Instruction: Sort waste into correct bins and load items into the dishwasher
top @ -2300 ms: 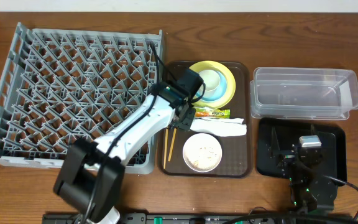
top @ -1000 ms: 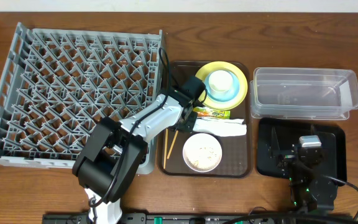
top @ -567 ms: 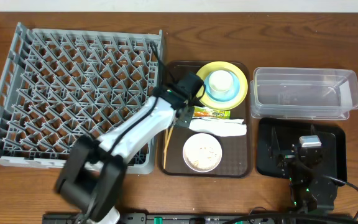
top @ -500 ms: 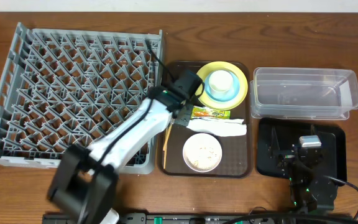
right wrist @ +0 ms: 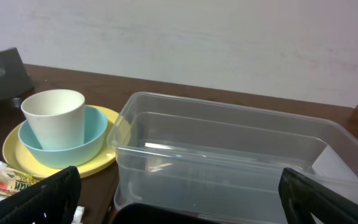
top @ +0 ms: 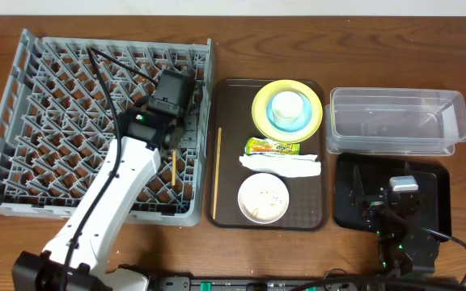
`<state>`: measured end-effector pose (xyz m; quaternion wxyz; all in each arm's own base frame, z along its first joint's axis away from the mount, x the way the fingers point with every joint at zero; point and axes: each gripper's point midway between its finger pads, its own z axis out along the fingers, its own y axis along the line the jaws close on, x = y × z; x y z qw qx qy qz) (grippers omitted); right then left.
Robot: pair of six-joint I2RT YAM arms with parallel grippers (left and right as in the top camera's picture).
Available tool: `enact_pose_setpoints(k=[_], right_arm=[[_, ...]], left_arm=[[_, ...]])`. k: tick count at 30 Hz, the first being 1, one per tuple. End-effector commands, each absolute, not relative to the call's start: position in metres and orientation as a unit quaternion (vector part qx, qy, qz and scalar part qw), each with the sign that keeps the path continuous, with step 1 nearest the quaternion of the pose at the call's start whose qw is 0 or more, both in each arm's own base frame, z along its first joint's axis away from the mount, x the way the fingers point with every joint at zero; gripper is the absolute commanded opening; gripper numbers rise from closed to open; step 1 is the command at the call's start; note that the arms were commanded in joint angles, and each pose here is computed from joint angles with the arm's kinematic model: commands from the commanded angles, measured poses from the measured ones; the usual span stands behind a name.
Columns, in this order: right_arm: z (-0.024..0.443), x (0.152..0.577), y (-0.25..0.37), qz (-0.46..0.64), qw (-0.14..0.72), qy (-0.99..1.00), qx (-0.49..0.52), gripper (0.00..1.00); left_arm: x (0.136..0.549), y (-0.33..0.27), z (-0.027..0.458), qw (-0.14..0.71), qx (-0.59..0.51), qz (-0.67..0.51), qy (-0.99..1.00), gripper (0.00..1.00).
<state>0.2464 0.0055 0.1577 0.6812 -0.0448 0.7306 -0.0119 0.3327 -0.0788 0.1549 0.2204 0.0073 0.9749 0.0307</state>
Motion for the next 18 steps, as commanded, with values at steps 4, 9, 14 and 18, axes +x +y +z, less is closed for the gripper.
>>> enact_pose_setpoints(k=[4, 9, 14, 18], right_arm=[[0.157, 0.246, 0.006, -0.008, 0.681, 0.731, -0.041, 0.99], [0.157, 0.246, 0.006, -0.008, 0.681, 0.731, -0.041, 0.99], [0.157, 0.246, 0.006, -0.008, 0.681, 0.731, -0.041, 0.99], [0.157, 0.246, 0.006, -0.007, 0.681, 0.731, -0.041, 0.99]], left_arm=[[0.335, -0.081, 0.136, 0.190, 0.026, 0.029, 0.981, 0.08], [0.336, -0.081, 0.120, 0.166, 0.028, 0.036, 0.985, 0.08], [0.339, -0.091, 0.112, 0.159, 0.030, 0.012, 0.987, 0.08], [0.340, -0.088, 0.113, 0.162, 0.027, 0.019, 0.986, 0.48]])
